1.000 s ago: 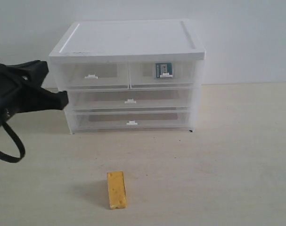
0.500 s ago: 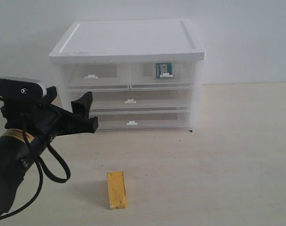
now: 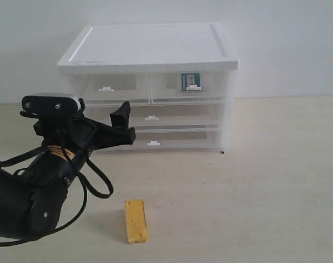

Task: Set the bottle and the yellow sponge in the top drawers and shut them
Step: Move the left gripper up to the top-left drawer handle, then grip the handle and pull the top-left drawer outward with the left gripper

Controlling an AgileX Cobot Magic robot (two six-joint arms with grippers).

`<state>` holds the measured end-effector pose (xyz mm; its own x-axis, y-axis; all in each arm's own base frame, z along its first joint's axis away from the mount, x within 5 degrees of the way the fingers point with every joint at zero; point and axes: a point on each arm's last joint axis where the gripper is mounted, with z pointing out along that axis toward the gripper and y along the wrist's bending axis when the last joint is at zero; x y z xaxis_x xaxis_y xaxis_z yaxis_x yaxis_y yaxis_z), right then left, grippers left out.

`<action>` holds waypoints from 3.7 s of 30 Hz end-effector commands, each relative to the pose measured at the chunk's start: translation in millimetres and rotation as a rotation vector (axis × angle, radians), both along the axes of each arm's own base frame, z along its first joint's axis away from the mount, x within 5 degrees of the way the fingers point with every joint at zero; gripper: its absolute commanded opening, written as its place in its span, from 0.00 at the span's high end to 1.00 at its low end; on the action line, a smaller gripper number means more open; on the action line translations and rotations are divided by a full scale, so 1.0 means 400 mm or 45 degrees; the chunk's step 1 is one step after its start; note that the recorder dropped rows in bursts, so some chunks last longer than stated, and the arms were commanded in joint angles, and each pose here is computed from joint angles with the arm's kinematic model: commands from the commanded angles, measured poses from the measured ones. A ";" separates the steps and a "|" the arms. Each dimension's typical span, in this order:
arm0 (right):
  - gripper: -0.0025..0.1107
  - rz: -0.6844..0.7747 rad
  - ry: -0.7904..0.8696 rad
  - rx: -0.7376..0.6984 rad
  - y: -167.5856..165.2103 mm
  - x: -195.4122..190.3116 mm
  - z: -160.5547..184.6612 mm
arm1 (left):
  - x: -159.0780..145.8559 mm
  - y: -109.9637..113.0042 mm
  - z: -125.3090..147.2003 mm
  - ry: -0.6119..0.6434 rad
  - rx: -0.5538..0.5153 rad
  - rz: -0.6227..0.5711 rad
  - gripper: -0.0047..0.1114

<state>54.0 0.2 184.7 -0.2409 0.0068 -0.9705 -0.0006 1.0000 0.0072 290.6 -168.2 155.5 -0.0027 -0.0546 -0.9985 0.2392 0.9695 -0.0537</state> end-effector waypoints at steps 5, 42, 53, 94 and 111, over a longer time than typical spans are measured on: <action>0.98 0.002 -0.010 -0.011 0.000 0.000 -0.002 | 0.034 -0.004 0.011 -0.052 0.028 0.098 0.25; 0.98 0.001 -0.012 -0.008 0.000 0.000 -0.001 | 0.179 0.013 0.019 -0.128 -0.016 0.199 0.26; 0.98 0.001 -0.012 -0.008 0.000 0.000 -0.001 | 0.180 0.000 0.010 -0.074 0.033 0.146 0.91; 0.98 0.002 -0.012 -0.010 0.000 0.000 -0.001 | -0.135 0.033 0.084 -0.041 0.011 0.075 0.92; 0.98 0.001 -0.012 -0.008 0.000 0.000 -0.001 | -0.170 0.002 0.067 0.025 0.053 0.038 0.92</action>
